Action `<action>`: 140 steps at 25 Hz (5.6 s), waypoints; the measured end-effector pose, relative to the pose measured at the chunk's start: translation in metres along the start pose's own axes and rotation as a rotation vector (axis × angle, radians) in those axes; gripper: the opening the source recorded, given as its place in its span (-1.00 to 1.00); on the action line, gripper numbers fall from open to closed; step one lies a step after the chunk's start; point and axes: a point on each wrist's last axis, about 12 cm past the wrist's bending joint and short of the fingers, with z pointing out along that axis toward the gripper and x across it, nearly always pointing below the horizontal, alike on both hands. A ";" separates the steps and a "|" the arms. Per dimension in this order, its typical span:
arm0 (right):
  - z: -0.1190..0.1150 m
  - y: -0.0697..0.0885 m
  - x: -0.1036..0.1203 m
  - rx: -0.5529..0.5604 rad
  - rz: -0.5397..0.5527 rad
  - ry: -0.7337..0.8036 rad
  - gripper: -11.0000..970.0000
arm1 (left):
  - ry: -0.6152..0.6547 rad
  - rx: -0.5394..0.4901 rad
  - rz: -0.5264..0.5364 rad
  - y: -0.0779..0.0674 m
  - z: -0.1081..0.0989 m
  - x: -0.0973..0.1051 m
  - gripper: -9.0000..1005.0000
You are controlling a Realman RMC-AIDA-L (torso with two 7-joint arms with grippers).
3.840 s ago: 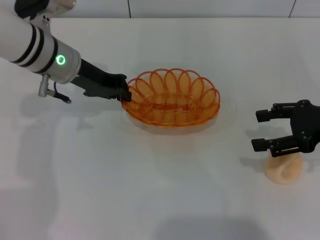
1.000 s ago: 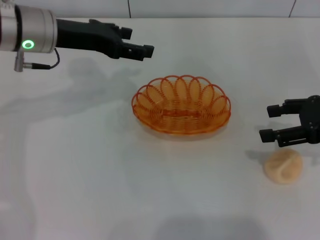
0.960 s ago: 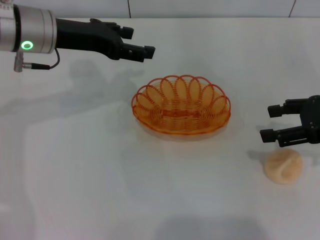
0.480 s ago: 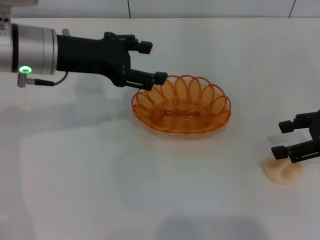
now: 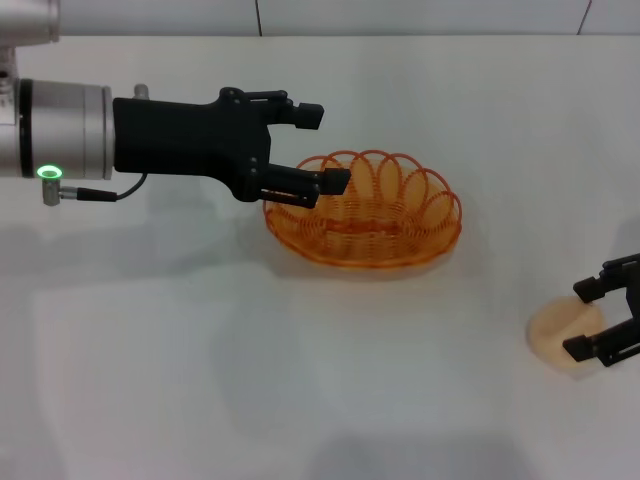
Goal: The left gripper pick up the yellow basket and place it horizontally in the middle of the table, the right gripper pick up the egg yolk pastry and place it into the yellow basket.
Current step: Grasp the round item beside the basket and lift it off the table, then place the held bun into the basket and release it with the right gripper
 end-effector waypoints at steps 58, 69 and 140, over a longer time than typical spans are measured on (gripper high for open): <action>0.014 -0.011 -0.006 0.106 -0.054 0.083 -0.39 | -0.073 -0.007 -0.028 -0.004 -0.005 0.003 0.77; 0.013 -0.010 -0.008 0.095 -0.055 0.075 -0.77 | -0.081 -0.014 -0.033 -0.004 -0.008 0.004 0.77; 0.082 0.000 -0.138 0.173 -0.234 -0.148 -0.45 | -0.054 -0.078 -0.074 -0.005 -0.039 0.024 0.77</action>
